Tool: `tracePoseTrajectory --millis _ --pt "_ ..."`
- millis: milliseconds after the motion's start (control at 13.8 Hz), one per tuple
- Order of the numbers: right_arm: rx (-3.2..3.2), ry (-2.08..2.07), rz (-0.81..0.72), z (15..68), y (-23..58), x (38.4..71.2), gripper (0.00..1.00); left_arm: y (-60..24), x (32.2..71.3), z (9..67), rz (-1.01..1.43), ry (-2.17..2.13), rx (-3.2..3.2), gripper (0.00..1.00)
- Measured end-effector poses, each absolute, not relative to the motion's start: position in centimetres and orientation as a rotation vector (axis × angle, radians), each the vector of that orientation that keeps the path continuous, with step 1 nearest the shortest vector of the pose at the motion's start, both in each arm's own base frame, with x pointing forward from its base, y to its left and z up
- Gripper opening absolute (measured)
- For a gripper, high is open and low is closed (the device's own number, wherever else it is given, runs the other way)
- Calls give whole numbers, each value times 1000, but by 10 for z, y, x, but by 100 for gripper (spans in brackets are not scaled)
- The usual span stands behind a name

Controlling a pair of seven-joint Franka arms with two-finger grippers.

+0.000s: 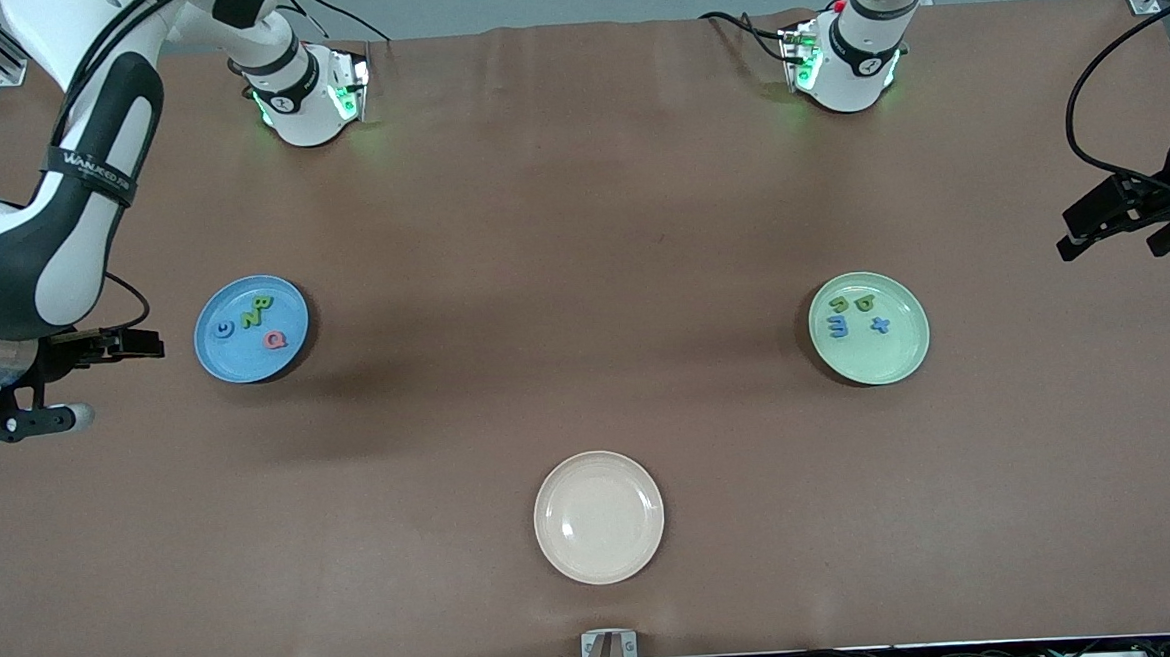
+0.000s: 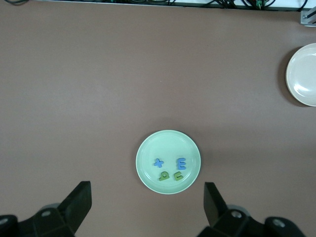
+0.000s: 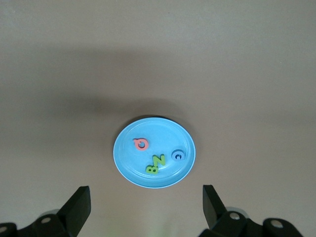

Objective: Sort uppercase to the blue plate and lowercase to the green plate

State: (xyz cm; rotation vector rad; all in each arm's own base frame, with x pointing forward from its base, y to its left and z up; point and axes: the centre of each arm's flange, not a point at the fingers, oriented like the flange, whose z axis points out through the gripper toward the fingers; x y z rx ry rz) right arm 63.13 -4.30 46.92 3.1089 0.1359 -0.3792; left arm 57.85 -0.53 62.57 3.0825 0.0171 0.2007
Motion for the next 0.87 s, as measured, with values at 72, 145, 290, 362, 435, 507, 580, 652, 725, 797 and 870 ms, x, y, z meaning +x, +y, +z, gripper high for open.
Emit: tracePoseTrajectory --millis 72,145,290,362,435,507,580,652,725,797,870 --pt "3109 135 -380 470 -43 631 100 -6 579 626 201 19 3086 100" --pt "3111 133 -386 470 -44 631 100 -6 579 626 204 20 3089 100" --pt "3117 93 -417 468 -44 628 100 -12 579 629 212 11 3092 100" --pt "3122 38 -448 468 -39 629 100 -13 578 630 215 7 3093 100" --pt "3130 -18 -484 466 -29 632 100 -14 578 631 217 5 3093 100" --pt "3130 -60 -511 465 -19 639 100 -14 577 632 216 7 3094 100" --pt "3130 -78 -534 465 -11 645 100 -12 576 632 205 11 3095 100" --pt "3130 -72 -551 465 -8 650 100 -10 573 633 187 16 3096 100" --pt "3128 -66 -565 464 -12 653 100 -8 570 634 176 20 3097 100" --pt "3127 -68 -571 466 -18 655 100 -7 569 636 173 24 3097 100" --pt "3126 -84 -565 470 -23 655 100 -5 568 637 170 28 3097 100"
